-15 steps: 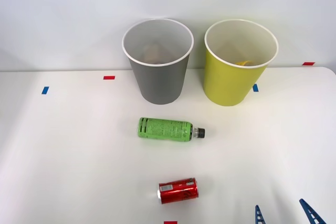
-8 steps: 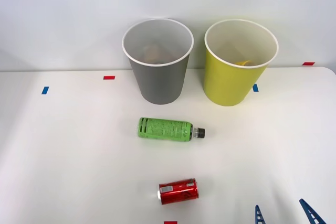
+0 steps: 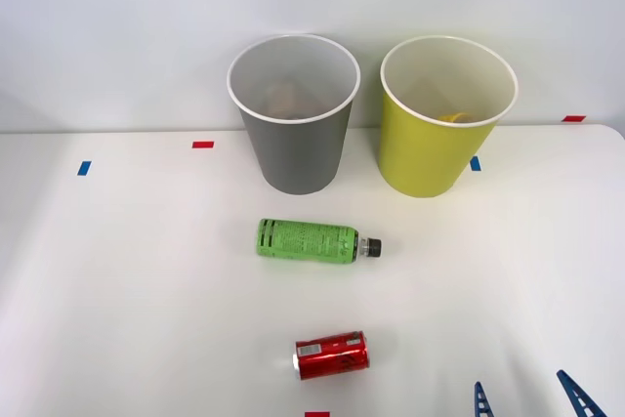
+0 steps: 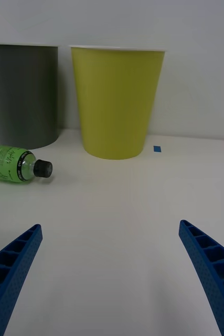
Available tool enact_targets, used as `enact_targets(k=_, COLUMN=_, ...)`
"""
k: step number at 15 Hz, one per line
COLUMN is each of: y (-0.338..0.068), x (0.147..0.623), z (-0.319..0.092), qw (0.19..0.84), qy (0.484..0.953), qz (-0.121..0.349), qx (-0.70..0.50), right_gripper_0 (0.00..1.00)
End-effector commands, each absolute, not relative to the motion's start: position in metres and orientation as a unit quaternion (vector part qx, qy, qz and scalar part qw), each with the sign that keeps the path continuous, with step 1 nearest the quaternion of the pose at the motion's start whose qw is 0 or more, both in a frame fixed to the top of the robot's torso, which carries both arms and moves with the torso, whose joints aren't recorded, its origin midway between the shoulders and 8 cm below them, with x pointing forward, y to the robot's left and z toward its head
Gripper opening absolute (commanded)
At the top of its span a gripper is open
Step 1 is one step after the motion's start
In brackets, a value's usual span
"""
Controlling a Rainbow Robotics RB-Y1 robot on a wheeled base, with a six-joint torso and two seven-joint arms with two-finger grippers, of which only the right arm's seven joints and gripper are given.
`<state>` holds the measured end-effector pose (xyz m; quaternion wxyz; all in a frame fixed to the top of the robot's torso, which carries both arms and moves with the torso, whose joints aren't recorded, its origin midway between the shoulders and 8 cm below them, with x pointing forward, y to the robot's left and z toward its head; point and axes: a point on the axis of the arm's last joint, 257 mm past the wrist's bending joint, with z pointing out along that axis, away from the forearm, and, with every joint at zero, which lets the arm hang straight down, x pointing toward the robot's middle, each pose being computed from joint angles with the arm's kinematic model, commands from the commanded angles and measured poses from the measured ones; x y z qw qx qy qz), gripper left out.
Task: Put cans in the gray bin, plastic bottles in the light green bin
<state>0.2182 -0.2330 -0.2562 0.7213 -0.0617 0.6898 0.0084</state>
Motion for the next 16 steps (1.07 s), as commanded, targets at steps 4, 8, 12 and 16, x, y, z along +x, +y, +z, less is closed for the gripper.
enact_targets(k=4, y=-0.233, x=0.2182, z=-0.2562, qw=0.721, qy=0.69, qz=0.008, qx=-0.062, right_gripper_0=0.9)
enact_targets(k=8, y=-0.233, x=0.2182, z=-0.2562, qw=0.721, qy=0.69, qz=0.008, qx=-0.062, right_gripper_0=0.9)
enact_targets(k=12, y=-0.233, x=0.2182, z=-0.2562, qw=0.721, qy=0.69, qz=0.008, qx=-0.062, right_gripper_0=0.9)
enact_targets(k=16, y=-0.233, x=0.2182, z=-0.2562, qw=0.721, qy=0.69, qz=0.008, qx=-0.062, right_gripper_0=0.9)
